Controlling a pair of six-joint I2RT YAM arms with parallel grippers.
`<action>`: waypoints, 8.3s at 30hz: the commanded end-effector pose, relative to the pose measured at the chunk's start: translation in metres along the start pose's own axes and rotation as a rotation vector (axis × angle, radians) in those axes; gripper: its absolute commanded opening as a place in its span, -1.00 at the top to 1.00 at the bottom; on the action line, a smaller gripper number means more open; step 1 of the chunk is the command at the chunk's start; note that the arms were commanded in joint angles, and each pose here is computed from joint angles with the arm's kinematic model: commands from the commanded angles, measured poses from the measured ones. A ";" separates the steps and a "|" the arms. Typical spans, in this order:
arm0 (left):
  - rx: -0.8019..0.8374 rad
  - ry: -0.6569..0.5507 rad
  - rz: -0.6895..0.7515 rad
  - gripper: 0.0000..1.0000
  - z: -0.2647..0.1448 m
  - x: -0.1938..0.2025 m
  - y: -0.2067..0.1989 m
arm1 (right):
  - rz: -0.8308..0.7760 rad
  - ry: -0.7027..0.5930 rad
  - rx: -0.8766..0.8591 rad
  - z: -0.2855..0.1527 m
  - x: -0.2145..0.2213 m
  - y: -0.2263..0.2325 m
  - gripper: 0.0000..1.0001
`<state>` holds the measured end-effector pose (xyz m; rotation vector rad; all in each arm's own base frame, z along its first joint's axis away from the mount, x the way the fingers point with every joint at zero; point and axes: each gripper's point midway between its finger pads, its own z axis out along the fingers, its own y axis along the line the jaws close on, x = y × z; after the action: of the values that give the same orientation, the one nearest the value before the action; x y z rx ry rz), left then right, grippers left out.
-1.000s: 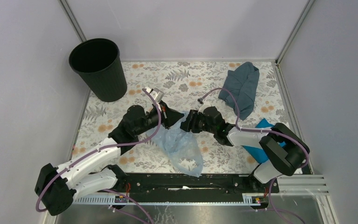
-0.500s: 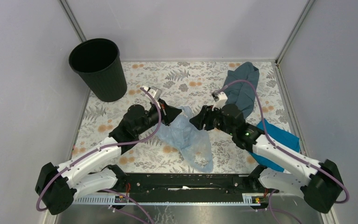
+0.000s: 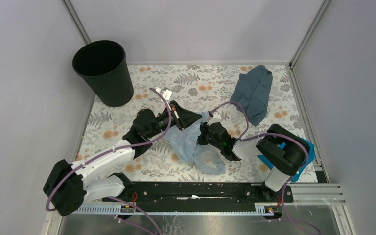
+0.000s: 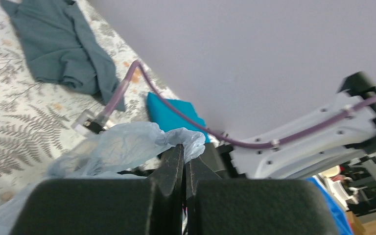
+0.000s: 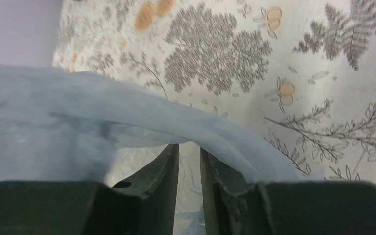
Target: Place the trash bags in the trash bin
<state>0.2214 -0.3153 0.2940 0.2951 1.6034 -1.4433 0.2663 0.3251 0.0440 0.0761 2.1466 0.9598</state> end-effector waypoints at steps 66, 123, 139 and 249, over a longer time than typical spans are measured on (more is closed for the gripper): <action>-0.393 -0.108 -0.021 0.68 -0.088 0.026 0.084 | 0.552 0.001 0.375 -0.091 0.022 -0.045 0.84; -0.833 -0.504 0.575 1.00 -0.039 -0.282 0.073 | -0.731 -0.614 0.129 -0.127 -0.361 0.146 1.00; -0.656 -0.395 0.388 1.00 0.012 -0.354 0.060 | -0.642 -0.412 0.214 -0.074 -0.386 0.134 1.00; -0.408 -0.272 -0.306 1.00 0.041 -0.084 0.005 | -0.436 -0.158 -0.641 -0.144 -0.150 0.190 -0.36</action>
<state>0.2873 -0.3123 0.3372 -0.3730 1.7852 -1.2133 0.2248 0.3123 0.3099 -0.5242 1.5840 1.3858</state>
